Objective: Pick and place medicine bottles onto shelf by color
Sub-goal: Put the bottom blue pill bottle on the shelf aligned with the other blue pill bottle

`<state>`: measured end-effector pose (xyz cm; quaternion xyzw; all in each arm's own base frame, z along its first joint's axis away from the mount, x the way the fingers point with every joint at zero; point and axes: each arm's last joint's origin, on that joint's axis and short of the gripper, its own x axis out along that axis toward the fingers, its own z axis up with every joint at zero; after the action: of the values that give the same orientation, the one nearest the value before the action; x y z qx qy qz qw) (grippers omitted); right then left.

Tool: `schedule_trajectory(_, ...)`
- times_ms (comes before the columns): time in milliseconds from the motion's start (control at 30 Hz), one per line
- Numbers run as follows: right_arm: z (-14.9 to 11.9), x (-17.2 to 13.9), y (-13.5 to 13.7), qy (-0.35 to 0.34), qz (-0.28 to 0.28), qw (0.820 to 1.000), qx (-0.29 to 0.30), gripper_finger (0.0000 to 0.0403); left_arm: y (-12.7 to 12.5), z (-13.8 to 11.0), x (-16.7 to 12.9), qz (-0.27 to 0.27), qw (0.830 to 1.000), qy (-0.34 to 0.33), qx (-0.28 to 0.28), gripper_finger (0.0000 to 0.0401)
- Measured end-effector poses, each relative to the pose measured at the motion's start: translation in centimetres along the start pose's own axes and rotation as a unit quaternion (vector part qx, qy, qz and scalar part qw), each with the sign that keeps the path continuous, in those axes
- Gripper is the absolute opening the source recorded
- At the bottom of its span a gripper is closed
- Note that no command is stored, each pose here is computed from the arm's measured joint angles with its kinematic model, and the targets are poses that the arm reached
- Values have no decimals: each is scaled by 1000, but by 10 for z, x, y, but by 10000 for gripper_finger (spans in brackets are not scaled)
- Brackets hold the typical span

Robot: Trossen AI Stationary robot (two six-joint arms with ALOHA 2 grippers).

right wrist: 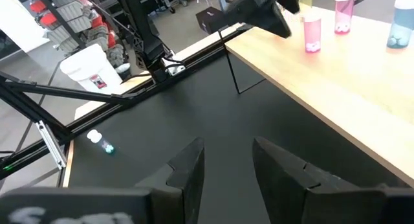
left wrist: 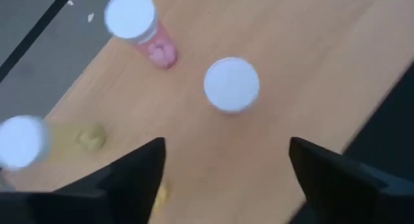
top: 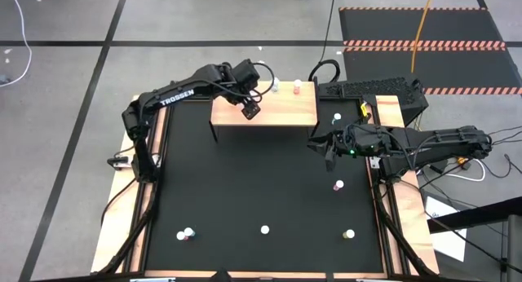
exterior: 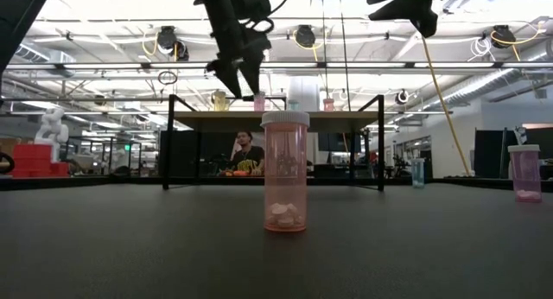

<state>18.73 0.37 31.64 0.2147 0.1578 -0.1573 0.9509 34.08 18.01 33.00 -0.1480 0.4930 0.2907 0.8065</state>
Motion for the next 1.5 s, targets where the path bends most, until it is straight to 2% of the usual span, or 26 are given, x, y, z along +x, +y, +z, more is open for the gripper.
schedule_trajectory(133, 0, 0, 0, 0, 0, 1000, 1, 123, -7, 3, -29, -4, 1000, 5, 13, 369)
schedule_trajectory(300, 0, 0, 0, 1, 3, 1000, 11, 123, -24, 0, -74, -4, 1000, -15, 23, 378)
schedule_trajectory(533, -1, -1, 2, 4, 9, 1000, 15, 123, -51, -29, -144, 1, 990, -143, 15, 332)
schedule_trajectory(700, -2, 1, 3, 8, 10, 1000, 5, 123, -58, -73, -177, -48, 983, -176, -30, 286)
schedule_trajectory(833, -8, 6, 7, 20, 30, 999, -15, 123, -78, -114, -179, -85, 980, -166, -66, 257)
schedule_trajectory(1033, -36, 23, 2, 23, 79, 995, -48, 123, -122, -176, -169, -133, 978, -102, -122, 235)
schedule_trajectory(1167, -57, 32, -1, 15, 131, 991, 2, 123, -147, -218, -160, -140, 982, -44, -120, 236)
schedule_trajectory(1333, -67, 24, 15, -70, 223, 972, 33, 123, -164, -269, -150, -132, 982, -10, -132, 237)
schedule_trajectory(1400, -67, 19, 21, -95, 222, 970, 36, 123, -168, -288, -147, -137, 982, -3, -127, 237)
schedule_trajectory(1500, -68, 16, 27, -90, 186, 977, 46, 123, -175, -316, -139, -154, 982, 7, -107, 237)
